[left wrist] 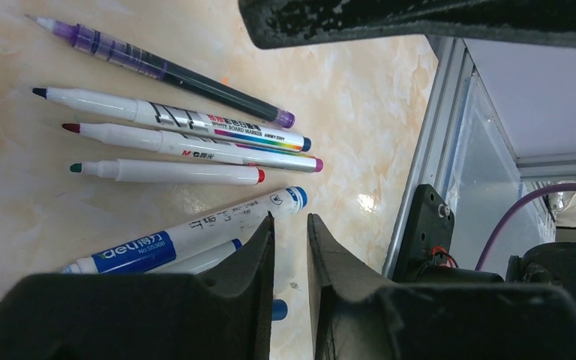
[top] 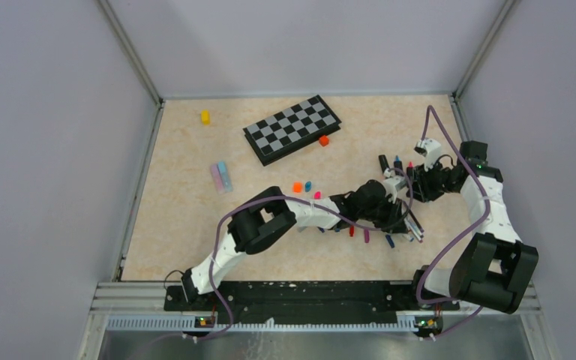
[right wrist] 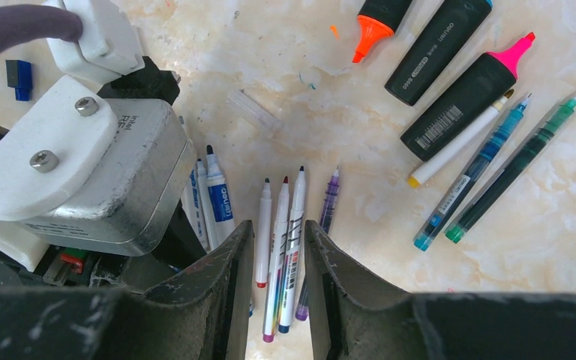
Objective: Open the pen caps
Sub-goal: Place the pen cap at the center of the board.
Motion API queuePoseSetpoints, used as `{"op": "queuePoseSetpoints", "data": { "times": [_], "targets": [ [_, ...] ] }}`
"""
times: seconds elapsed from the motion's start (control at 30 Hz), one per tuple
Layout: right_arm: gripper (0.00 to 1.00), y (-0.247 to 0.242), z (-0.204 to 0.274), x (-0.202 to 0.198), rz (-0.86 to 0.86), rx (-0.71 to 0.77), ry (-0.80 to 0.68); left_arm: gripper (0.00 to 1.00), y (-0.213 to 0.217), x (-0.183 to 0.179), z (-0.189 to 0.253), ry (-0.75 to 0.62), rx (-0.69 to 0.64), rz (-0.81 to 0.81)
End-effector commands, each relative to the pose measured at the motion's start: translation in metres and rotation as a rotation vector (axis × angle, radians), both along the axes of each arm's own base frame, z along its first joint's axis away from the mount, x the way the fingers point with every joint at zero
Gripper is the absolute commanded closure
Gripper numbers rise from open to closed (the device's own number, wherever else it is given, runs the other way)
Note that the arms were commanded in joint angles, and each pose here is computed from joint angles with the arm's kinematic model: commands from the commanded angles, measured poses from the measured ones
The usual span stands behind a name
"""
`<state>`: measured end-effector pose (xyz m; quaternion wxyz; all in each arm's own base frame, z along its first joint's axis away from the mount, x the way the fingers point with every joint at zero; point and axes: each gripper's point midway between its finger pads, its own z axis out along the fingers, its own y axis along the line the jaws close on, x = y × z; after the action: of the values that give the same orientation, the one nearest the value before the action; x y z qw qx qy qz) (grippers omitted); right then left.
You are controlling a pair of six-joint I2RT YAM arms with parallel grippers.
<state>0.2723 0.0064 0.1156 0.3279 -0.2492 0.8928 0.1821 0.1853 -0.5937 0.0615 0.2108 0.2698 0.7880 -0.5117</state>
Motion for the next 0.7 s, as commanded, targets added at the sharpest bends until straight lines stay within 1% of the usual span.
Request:
{"op": "queuePoseSetpoints", "data": {
  "times": [0.0, 0.2, 0.33, 0.47, 0.67],
  "targets": [
    [0.70, -0.001, 0.007, 0.003, -0.005, 0.009, -0.040, 0.75, -0.011, 0.003, 0.015, -0.055, -0.039, -0.005],
    [0.70, -0.001, 0.007, 0.003, -0.003, 0.012, -0.039, 0.74, -0.008, 0.005, 0.025, -0.091, -0.045, 0.007],
    [0.70, 0.000, 0.007, 0.003, 0.002, 0.014, -0.040, 0.74, -0.003, 0.010, 0.042, -0.141, -0.063, 0.034],
    [0.70, 0.003, 0.012, 0.002, 0.018, 0.024, -0.057, 0.73, 0.008, 0.020, 0.062, -0.222, -0.080, 0.088],
    [0.70, 0.008, 0.020, 0.000, 0.037, 0.039, -0.092, 0.67, 0.036, 0.033, 0.093, -0.367, -0.095, 0.168]
  ]
}}
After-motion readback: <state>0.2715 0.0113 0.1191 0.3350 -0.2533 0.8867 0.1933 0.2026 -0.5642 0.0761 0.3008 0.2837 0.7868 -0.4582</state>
